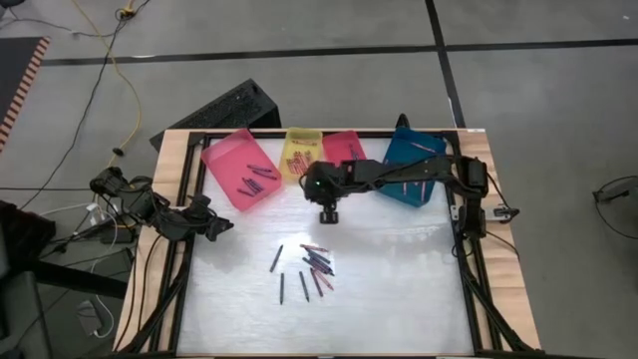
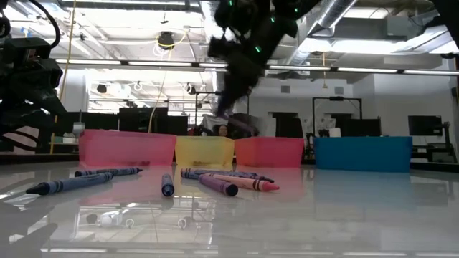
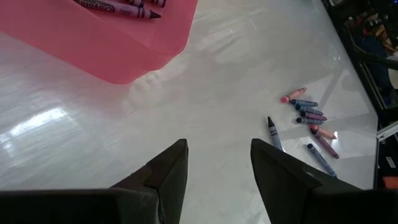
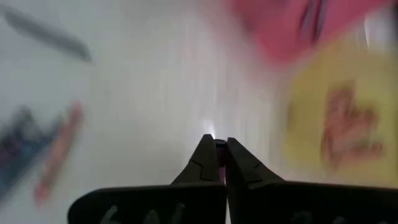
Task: Sort crayons
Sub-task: Put the violet crayon into the pink bin
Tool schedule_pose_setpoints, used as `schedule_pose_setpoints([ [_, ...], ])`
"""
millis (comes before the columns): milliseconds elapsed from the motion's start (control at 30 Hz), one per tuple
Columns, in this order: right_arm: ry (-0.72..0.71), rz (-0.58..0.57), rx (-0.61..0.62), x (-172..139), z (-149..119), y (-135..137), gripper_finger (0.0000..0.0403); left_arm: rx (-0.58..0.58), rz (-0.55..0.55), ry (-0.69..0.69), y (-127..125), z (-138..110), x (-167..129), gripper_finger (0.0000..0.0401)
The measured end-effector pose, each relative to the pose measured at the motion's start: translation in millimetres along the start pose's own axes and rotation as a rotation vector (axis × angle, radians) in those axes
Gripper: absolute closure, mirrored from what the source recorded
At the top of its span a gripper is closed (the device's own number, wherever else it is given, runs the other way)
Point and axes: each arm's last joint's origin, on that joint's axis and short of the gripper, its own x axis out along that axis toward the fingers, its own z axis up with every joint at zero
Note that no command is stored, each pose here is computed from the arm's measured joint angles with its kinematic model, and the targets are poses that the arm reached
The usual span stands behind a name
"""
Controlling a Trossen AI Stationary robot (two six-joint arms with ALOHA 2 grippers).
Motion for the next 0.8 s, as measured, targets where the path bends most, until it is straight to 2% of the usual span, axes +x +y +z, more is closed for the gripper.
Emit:
schedule_pose_setpoints([
  [133, -0.171, 0.032, 0.006, -12.5, 26.1, -3.3, 0.0398, 0.000, 0.000, 0.000, 0.0, 0.1, -0.1, 0.0236],
  [400, -0.617, 0.034, 0.086, -34.1, 70.3, -10.2, 0.0398, 0.000, 0.000, 0.000, 0.0, 0.0, 0.0, 0.0236],
  [667, -0.913, 0.029, 0.184, -44.8, 89.9, -16.6, 0.0398, 0.000, 0.000, 0.000, 0.0, 0.0, 0.0, 0.0236],
  [800, -1.009, 0.032, 0.215, -33.0, 93.8, -17.2, 0.0396, 0.001, 0.000, 0.002, 0.0, -0.1, 0.0, 0.0236],
])
